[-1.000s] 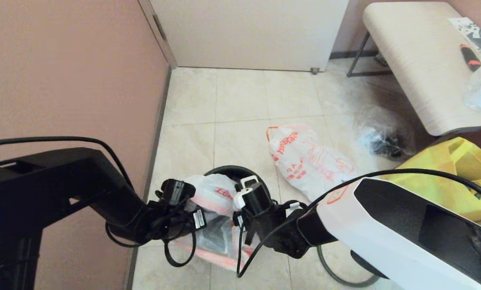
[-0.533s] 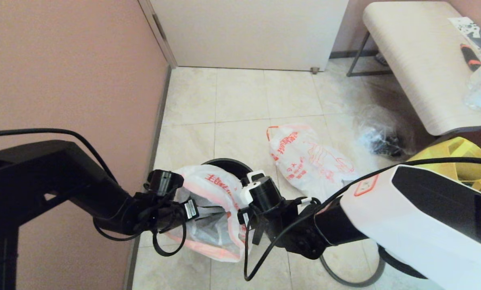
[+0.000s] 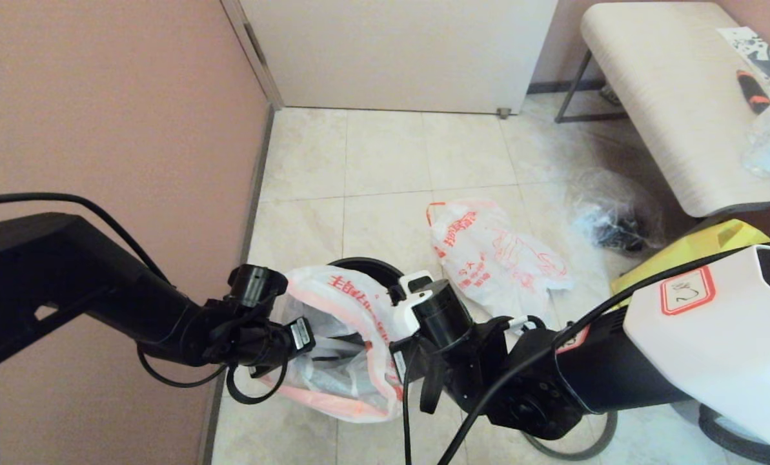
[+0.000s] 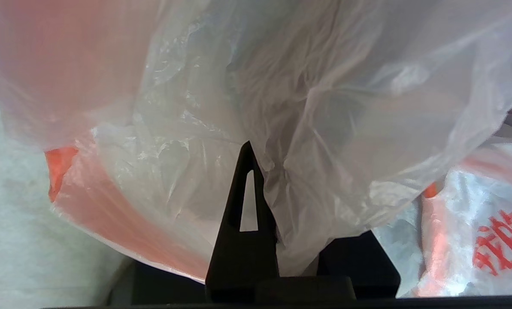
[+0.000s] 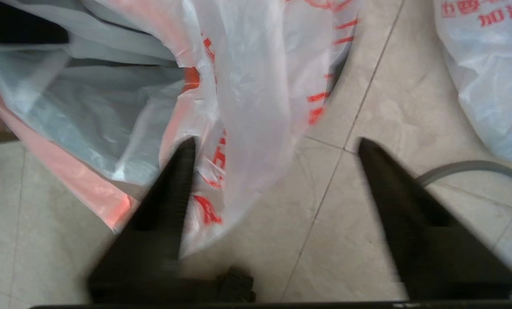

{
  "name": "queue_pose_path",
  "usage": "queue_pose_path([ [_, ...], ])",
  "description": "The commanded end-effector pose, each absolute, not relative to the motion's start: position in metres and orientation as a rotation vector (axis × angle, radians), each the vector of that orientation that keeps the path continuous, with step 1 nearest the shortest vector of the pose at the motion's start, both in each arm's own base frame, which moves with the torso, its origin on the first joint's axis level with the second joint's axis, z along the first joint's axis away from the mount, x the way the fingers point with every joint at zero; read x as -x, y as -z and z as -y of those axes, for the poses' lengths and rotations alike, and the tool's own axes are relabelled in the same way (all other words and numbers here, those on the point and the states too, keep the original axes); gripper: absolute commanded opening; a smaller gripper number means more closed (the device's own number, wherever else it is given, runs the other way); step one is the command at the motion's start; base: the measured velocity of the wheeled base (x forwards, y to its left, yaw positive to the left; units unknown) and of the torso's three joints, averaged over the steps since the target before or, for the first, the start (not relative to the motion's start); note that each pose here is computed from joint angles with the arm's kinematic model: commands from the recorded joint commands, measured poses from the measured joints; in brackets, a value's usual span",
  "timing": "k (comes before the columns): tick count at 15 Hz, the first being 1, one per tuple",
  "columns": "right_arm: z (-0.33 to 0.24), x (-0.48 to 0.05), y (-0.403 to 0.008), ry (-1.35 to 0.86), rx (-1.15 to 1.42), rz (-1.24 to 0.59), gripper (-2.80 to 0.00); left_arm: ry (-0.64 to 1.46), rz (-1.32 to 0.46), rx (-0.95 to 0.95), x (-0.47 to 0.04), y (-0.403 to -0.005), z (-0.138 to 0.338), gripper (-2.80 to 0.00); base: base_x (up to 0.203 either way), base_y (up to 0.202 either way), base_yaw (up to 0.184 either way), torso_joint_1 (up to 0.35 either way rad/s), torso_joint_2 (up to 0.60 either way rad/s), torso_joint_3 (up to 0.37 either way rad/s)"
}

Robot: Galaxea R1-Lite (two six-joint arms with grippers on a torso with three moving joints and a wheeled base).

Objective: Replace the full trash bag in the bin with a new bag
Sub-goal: Put the new garbage bag on the trash can

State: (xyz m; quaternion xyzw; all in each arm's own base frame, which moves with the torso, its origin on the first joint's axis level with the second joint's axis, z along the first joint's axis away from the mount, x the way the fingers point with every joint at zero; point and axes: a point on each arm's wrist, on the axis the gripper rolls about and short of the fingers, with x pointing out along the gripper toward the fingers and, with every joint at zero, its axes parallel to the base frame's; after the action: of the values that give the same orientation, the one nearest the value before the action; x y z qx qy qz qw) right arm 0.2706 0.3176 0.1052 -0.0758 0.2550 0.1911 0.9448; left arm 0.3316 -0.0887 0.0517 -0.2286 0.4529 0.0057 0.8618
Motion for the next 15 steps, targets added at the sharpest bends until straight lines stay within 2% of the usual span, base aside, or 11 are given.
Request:
queue_pose_path([
  [1, -0.325, -0.264, -0.099, -0.411, 0.165, -0.529, -2.8, -0.014, -0.962, 0.482, -0.334, -0.043, 0.09, -2.8, 0.0, 0.0, 0.0, 0.0, 0.0, 0.0],
  [7, -0.337, -0.264, -0.046, -0.475, 0.248, -0.643, -2.8, -0.009, -0.988, 0.478, -0.345, -0.016, 0.092, -2.8, 0.0, 0.0, 0.0, 0.0, 0.0, 0.0],
  [10, -0.331, -0.265, -0.044, -0.501, 0.242, -0.668, -2.8, 0.0, -0.96, 0.476, -0.356, -0.01, 0.095, -2.8, 0.0, 0.0, 0.0, 0.0, 0.0, 0.0],
  [15, -0.325, -0.252, -0.039, -0.722, 0.292, -0.671, -2.8, 0.022, -0.963, 0.437, -0.361, -0.005, 0.096, -2.8, 0.0, 0.0, 0.0, 0.0, 0.0, 0.0],
])
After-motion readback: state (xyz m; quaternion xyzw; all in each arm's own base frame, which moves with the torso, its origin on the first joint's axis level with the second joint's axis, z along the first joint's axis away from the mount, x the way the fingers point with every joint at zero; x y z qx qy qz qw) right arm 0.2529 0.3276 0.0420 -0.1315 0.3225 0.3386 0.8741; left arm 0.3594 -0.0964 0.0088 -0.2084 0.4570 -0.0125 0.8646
